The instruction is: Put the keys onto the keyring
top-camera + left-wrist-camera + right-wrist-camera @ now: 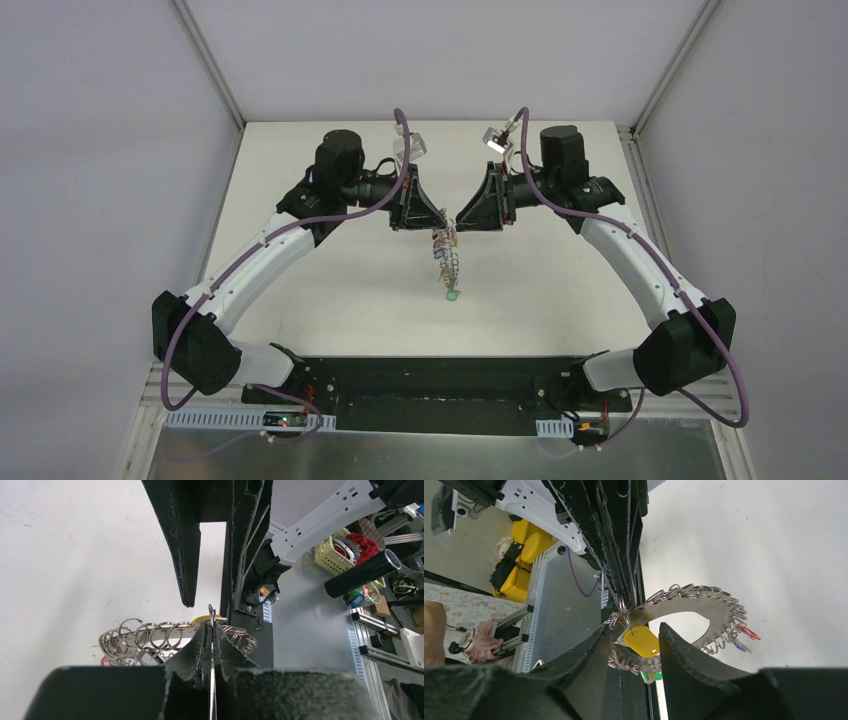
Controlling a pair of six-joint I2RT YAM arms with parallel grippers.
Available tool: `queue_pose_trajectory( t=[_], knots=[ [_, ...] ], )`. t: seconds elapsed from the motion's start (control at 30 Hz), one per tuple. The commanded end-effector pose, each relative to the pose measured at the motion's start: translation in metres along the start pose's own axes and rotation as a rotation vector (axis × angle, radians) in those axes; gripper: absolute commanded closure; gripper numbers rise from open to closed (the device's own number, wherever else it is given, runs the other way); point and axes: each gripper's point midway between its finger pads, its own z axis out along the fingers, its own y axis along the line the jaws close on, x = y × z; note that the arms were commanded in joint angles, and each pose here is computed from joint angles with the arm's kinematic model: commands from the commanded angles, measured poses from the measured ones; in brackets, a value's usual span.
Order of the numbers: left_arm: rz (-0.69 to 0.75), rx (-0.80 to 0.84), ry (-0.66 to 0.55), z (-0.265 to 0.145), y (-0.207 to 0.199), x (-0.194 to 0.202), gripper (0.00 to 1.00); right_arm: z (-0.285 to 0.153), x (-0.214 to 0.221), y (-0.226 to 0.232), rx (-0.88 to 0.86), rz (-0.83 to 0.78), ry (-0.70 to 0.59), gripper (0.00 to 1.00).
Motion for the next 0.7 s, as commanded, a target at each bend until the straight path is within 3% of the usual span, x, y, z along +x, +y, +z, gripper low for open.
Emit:
queue_pose_trajectory(
  t=[0.0, 0.4, 0.67],
  knots=[
    [0.078, 0.047, -0.068, -0.007, -0.018, -0.024, 1.00, -0.002, -0.010, 0.017, -0.088, -0.031, -0.033, 0.64],
    [0.077, 0.042, -0.085, -0.008, -0.016, -0.028, 1.00, 0.001, -0.007, 0.015, -0.116, 0.005, -0.035, 1.00],
    [0.065, 0.048, -0.099, -0.006, -0.014, -0.032, 1.00, 0.008, -0.001, 0.011, -0.118, 0.024, -0.024, 1.00]
  ],
)
